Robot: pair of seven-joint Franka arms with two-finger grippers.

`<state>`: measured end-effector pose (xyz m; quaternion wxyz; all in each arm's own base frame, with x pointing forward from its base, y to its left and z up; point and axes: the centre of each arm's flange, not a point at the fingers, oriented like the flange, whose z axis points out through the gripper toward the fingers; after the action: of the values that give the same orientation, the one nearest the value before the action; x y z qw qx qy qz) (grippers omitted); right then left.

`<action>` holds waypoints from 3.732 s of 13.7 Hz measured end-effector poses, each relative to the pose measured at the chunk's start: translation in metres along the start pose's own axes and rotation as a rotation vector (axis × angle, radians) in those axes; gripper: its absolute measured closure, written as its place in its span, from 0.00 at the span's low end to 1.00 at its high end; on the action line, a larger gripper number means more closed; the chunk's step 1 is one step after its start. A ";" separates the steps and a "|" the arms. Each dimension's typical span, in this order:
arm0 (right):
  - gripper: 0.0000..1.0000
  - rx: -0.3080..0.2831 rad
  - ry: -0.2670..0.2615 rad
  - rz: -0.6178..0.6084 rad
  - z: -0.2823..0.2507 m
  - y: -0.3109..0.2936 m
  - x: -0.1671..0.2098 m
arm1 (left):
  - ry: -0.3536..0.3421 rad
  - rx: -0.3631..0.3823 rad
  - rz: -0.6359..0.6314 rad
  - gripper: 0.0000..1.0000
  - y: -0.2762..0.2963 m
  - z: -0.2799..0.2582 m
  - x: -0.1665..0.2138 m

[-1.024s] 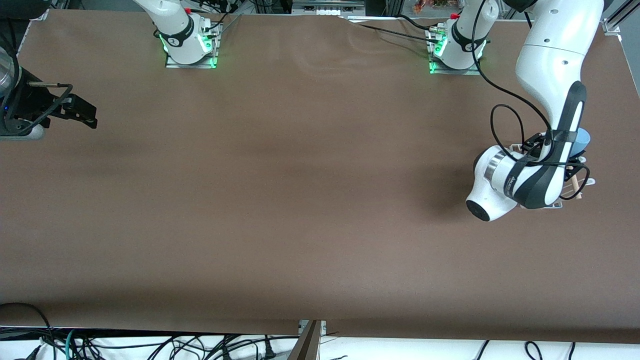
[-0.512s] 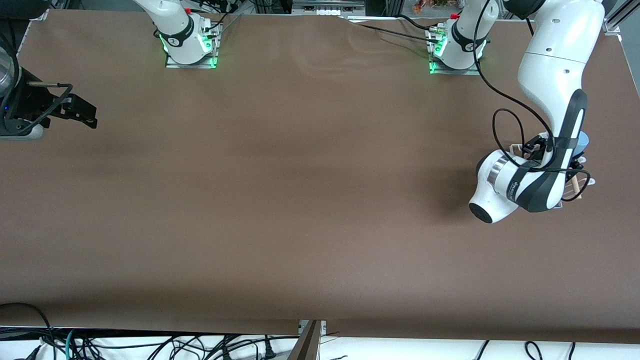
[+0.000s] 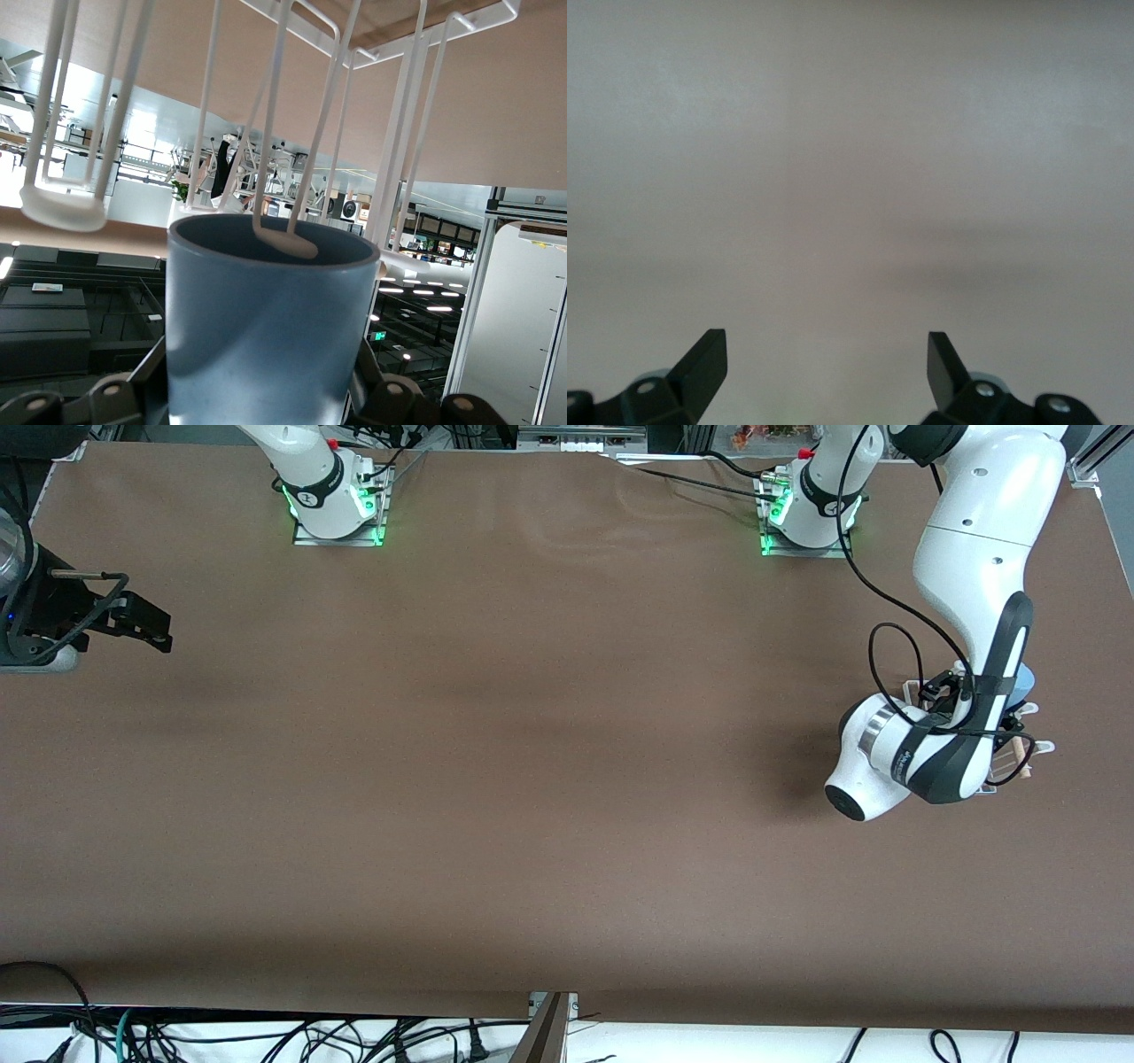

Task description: Transfer cup to left arm and place on rack

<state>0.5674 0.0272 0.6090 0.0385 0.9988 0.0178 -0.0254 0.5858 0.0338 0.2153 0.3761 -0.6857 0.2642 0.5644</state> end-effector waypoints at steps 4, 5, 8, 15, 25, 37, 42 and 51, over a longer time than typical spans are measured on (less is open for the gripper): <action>0.00 0.000 0.000 0.000 0.000 0.000 0.000 | -0.002 0.004 0.005 0.05 0.003 -0.001 0.004; 0.00 0.000 0.000 0.000 0.000 0.000 0.000 | -0.002 0.005 0.005 0.00 0.003 -0.002 0.004; 0.00 0.000 0.000 0.000 0.000 0.000 0.000 | -0.003 0.004 0.003 0.00 0.003 -0.001 0.004; 0.00 0.000 0.000 0.000 0.000 0.000 0.000 | 0.103 -0.122 -0.019 0.00 -0.010 -0.015 -0.023; 0.00 0.013 -0.001 0.014 0.001 0.007 0.000 | 0.838 -0.685 -0.211 0.00 -0.079 -0.060 -0.139; 0.00 0.017 -0.002 0.016 0.001 0.007 0.000 | 1.188 -0.740 -0.375 0.00 -0.017 -0.135 -0.293; 0.00 0.017 -0.002 0.016 0.001 0.007 0.000 | 1.286 -0.791 -0.509 0.00 -0.034 -0.100 -0.347; 0.00 0.023 -0.003 0.015 0.001 0.006 0.000 | 1.244 -0.893 -0.613 0.00 -0.007 -0.085 -0.322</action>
<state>0.5678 0.0207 0.6086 0.0273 0.9992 0.0097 -0.0266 0.5683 -0.0517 0.5368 -0.0095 -0.9996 -0.0241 0.0059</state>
